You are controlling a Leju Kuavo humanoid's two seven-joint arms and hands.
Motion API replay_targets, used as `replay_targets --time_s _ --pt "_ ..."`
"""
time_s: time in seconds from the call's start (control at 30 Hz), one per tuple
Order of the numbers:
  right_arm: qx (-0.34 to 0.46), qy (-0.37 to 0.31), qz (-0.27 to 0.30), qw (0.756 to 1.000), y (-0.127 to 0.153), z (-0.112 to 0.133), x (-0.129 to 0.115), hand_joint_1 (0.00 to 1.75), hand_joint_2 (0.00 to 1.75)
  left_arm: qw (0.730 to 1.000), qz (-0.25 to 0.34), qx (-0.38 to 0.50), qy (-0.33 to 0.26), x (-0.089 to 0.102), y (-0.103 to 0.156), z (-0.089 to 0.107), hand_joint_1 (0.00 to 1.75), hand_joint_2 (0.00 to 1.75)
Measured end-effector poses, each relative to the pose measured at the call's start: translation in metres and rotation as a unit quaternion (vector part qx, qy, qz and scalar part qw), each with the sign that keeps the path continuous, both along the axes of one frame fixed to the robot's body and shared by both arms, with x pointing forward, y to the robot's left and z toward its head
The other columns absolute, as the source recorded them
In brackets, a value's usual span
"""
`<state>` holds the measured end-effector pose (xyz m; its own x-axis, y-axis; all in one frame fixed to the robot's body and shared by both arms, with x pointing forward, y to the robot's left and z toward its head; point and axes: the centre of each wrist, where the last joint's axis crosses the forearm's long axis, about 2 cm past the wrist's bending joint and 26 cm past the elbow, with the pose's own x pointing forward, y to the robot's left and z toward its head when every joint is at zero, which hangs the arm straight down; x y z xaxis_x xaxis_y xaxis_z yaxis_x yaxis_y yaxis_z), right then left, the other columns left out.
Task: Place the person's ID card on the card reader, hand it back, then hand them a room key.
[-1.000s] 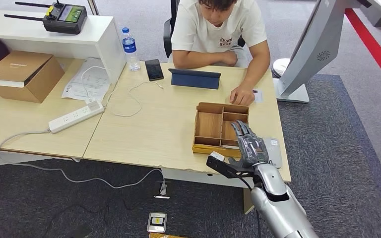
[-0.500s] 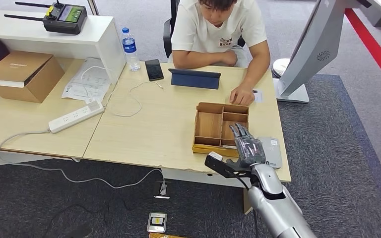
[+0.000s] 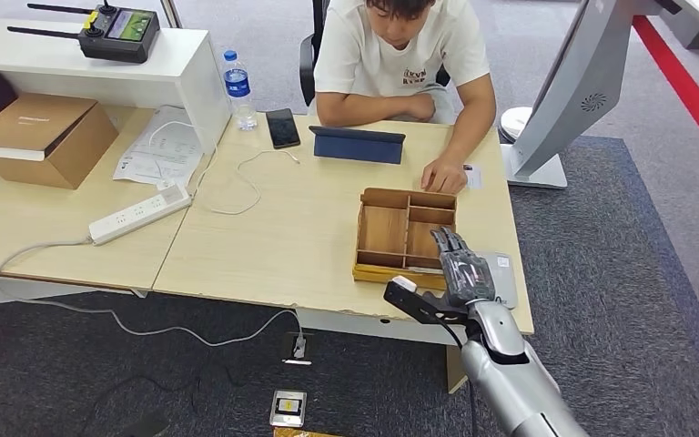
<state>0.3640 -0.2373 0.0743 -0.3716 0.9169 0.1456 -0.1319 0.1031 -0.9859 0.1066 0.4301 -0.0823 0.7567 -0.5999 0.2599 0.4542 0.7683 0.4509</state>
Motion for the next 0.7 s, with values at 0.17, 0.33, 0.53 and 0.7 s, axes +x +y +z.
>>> replay_targets --time_s 0.17,0.33,0.53,0.7 --pt "-0.003 -0.001 -0.008 1.000 -0.009 0.001 0.002 0.00 1.75 1.000 -0.001 0.000 0.001 0.000 0.000 0.000 0.00 0.00" --pt "-0.006 -0.002 -0.011 1.000 -0.013 0.001 0.002 0.00 1.75 1.000 -0.003 0.001 0.001 0.000 0.000 0.000 0.00 0.00" --pt "-0.007 -0.003 -0.011 1.000 -0.015 0.001 0.002 0.00 1.75 1.000 -0.005 0.001 0.001 0.001 -0.001 0.000 0.00 0.00" --pt "-0.006 -0.004 -0.008 1.000 -0.014 0.001 0.002 0.00 1.75 1.000 -0.006 0.001 0.000 0.002 -0.001 0.000 0.00 0.00"
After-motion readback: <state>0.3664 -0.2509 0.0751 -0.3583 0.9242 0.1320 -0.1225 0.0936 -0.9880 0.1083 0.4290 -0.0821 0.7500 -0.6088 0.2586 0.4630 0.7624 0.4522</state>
